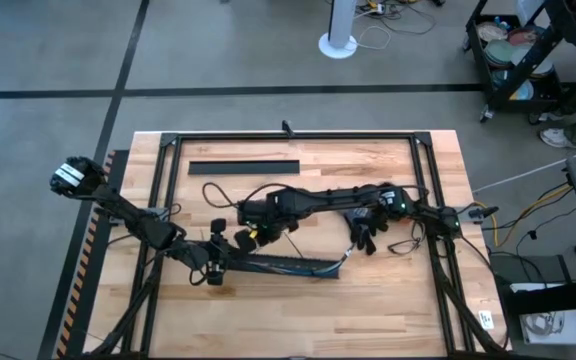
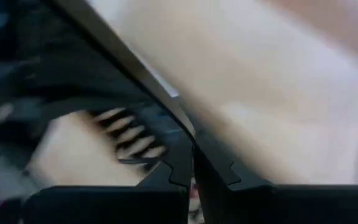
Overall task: Ziptie cables
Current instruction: Put the colored zip-tied cables into the black cable duct
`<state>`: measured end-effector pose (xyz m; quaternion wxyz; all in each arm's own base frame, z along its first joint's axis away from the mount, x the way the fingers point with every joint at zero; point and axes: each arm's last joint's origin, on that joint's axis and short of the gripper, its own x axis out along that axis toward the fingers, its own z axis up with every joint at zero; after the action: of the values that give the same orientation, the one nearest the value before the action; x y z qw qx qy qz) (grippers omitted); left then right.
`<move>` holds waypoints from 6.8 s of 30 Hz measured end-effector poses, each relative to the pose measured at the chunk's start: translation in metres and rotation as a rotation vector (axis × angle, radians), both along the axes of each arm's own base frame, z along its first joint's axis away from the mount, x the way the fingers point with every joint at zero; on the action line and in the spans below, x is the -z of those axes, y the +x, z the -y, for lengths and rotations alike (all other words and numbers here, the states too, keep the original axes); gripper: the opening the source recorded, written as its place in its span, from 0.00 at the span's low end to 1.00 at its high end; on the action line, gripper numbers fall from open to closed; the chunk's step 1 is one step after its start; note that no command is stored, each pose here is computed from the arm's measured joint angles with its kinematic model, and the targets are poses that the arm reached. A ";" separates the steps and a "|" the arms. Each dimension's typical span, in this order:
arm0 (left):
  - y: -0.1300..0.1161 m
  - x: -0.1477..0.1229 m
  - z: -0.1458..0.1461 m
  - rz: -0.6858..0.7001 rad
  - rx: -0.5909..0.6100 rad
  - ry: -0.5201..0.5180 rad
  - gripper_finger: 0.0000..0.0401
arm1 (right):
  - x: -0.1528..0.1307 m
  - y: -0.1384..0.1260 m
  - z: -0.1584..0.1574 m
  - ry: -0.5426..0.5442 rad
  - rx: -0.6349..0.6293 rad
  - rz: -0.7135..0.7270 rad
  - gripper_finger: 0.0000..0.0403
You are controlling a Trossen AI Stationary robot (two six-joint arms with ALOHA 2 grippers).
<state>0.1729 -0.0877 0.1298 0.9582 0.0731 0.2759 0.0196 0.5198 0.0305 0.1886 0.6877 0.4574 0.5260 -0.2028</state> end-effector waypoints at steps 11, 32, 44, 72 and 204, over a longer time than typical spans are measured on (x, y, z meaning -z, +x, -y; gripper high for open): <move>0.000 0.000 0.000 0.003 0.000 -0.001 0.00 | 0.017 0.005 -0.008 0.096 0.006 -0.021 0.00; 0.000 0.000 0.000 0.004 -0.003 0.000 0.00 | 0.021 0.008 -0.002 0.096 0.035 -0.015 0.00; 0.000 0.000 -0.001 0.000 -0.004 0.002 0.00 | 0.030 0.008 -0.002 0.084 0.029 -0.015 0.00; 0.001 0.000 -0.002 0.002 -0.015 0.003 0.00 | 0.025 0.009 -0.027 -0.082 0.019 0.041 0.00; 0.009 0.005 -0.027 -0.063 -0.100 -0.143 0.00 | 0.044 0.008 -0.059 -0.565 -0.066 0.160 0.00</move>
<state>0.1821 -0.0607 0.1252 0.9496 -0.0088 0.3101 0.0451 0.5276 0.0899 0.1446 0.8333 0.2451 0.4075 -0.2820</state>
